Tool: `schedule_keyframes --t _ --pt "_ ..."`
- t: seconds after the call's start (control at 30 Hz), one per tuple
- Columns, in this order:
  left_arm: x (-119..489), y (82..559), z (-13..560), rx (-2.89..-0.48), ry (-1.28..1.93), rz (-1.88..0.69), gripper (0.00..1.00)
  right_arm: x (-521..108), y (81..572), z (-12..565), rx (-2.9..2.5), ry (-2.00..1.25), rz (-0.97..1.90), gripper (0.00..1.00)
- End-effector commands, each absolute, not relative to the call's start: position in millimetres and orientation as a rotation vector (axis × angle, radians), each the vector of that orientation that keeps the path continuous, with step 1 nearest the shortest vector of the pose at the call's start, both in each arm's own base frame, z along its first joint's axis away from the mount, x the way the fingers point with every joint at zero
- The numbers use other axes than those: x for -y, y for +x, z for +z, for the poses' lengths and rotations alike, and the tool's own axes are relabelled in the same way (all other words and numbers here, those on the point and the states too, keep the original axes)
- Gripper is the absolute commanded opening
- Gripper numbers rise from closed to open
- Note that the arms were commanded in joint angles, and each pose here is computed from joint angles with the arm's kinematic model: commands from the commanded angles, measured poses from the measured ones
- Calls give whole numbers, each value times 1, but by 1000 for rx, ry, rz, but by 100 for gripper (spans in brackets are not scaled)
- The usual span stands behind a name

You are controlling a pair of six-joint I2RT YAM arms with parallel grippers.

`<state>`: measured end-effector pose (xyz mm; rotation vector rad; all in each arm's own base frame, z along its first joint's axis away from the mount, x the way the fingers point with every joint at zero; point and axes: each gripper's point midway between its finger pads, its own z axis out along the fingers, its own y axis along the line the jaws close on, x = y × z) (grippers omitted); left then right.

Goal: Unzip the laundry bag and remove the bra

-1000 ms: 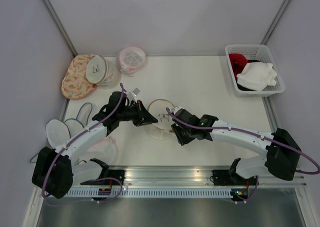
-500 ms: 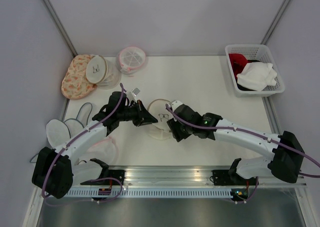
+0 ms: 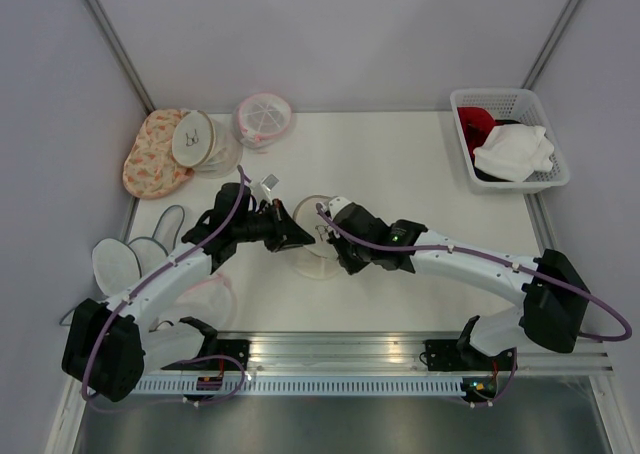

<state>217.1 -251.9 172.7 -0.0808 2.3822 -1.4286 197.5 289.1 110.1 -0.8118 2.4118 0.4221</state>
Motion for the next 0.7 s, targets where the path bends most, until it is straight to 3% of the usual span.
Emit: schedule_keyframes --t 0.0,0.27,0.57,0.67 --pt "254 213 187 -2327 5 -1464 2 -286 207 122 -2394 -753 384 1" --pt "253 213 185 -2331 16 -1454 2 -210 208 117 -2487 -669 -66 0" --pt "259 212 187 -2351 128 -1480 2 -159 250 122 -2395 -513 -503 1" --pt "267 222 188 -2360 191 -1493 2 -172 248 118 -2428 -539 -409 0"
